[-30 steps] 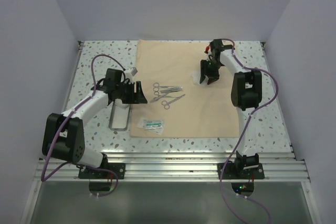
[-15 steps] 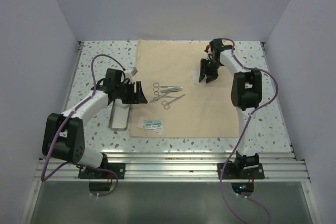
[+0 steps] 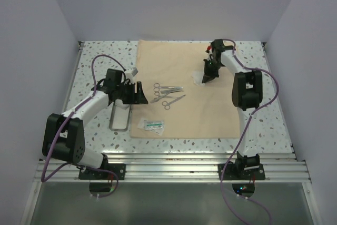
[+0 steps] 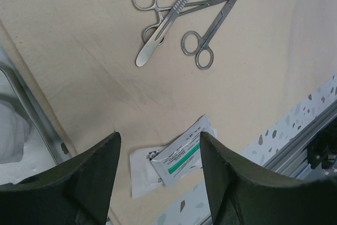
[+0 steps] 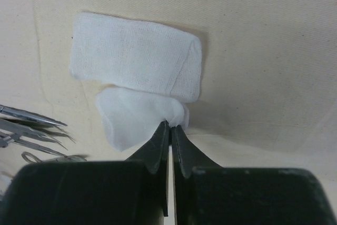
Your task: Prepare the surgical pack
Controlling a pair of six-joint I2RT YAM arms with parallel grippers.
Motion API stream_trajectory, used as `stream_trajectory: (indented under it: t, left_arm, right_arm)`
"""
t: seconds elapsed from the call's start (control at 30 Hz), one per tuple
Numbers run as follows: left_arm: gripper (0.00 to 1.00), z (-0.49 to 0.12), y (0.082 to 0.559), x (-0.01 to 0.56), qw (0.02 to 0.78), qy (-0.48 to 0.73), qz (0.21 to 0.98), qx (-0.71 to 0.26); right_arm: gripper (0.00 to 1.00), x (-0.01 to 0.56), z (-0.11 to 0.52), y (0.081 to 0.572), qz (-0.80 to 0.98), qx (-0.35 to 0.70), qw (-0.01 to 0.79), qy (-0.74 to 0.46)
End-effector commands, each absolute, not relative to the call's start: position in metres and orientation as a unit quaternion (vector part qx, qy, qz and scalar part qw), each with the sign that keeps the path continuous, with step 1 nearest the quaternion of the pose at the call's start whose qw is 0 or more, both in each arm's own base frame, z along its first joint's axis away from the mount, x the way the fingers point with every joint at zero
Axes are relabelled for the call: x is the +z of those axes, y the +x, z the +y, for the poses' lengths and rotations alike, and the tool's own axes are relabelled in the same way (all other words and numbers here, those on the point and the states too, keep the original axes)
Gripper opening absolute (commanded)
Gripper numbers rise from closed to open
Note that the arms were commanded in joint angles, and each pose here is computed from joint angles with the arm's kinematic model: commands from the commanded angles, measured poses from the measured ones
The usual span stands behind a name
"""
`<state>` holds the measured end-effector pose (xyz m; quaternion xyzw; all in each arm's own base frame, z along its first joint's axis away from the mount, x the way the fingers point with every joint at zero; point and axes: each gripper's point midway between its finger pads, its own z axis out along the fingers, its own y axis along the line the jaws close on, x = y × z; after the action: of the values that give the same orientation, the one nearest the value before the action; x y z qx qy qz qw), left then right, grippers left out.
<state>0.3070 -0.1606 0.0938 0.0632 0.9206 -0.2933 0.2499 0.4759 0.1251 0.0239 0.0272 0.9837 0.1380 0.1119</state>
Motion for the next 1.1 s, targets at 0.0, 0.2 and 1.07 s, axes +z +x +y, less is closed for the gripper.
stream_trajectory:
  t: [0.0,0.2,1.07]
  left_arm:
    - [0.66,-0.161,0.312,0.094,0.26,0.074,0.914,-0.302]
    - [0.66,-0.164,0.312,0.091,0.258,0.07,0.913,-0.309]
    - [0.66,-0.16,0.312,0.092,0.259,0.071,0.915,-0.302]
  right_arm:
    - [0.0,0.073,0.144,0.484,0.97,0.183,0.156,0.02]
    - [0.0,0.109,0.182,0.487,0.958,0.221,0.184,-0.004]
    - [0.0,0.079,0.166,0.524,0.961,0.197,0.195,-0.012]
